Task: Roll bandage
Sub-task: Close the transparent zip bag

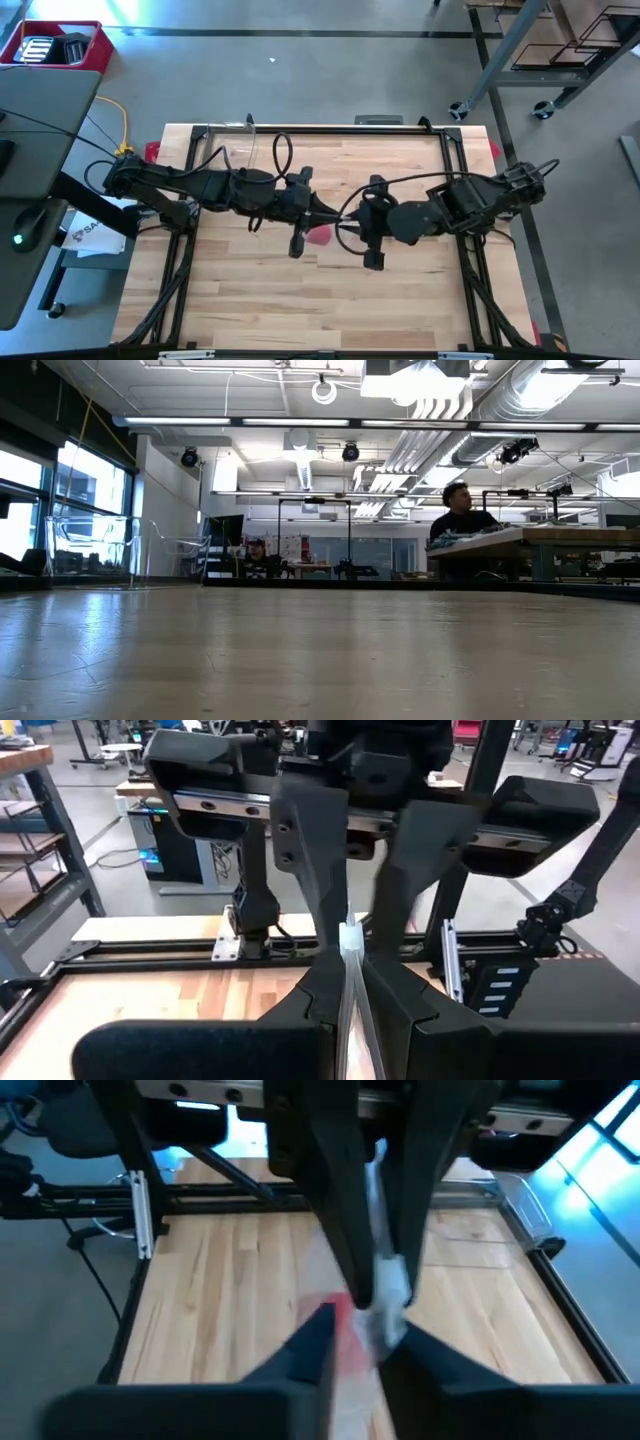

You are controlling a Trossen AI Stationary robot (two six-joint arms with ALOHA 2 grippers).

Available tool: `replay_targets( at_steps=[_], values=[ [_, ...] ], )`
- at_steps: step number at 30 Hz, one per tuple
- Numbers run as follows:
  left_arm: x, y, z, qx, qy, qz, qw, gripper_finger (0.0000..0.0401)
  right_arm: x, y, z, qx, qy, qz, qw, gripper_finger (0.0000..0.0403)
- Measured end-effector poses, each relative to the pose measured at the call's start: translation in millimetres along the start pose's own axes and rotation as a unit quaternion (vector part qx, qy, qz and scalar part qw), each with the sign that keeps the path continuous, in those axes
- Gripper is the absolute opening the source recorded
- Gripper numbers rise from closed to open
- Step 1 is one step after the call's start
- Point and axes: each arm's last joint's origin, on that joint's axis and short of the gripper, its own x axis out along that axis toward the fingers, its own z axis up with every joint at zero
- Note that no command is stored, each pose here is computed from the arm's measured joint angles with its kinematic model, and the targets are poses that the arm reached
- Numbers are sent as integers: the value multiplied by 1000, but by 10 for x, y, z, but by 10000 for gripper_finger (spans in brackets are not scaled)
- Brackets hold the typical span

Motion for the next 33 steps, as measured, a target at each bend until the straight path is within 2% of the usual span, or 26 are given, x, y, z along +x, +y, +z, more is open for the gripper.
replay_targets(
  at_steps=[1, 3, 6, 15, 19, 25, 33],
  values=[
    [1, 0, -2, -2, 1, 0, 1000, 21, 1, -2, -7, 1, 4, -1, 1000, 26],
    [2, 2, -7, -8, 3, 1, 1000, 23, -2, -8, -18, 8, 8, -5, 1000, 9],
    [-12, 7, -17, -10, 12, 1, 1000, 39, -2, -11, -23, 27, 10, -7, 1000, 4],
    [-32, 5, -20, -17, 17, 1, 1000, 124, -5, -9, -23, 35, 10, -6, 999, 0],
    [-18, -33, -24, -15, 13, -3, 1000, 139, -5, -9, -23, 37, 10, -6, 999, 0],
    [-37, -112, 10, 5, -8, 21, 1000, 120, -6, -10, -23, 37, 10, -6, 999, 0],
    [14, -121, -61, -4, -2, 34, 999, 58, -10, -11, -15, 39, 7, -6, 999, 0]
  ],
)
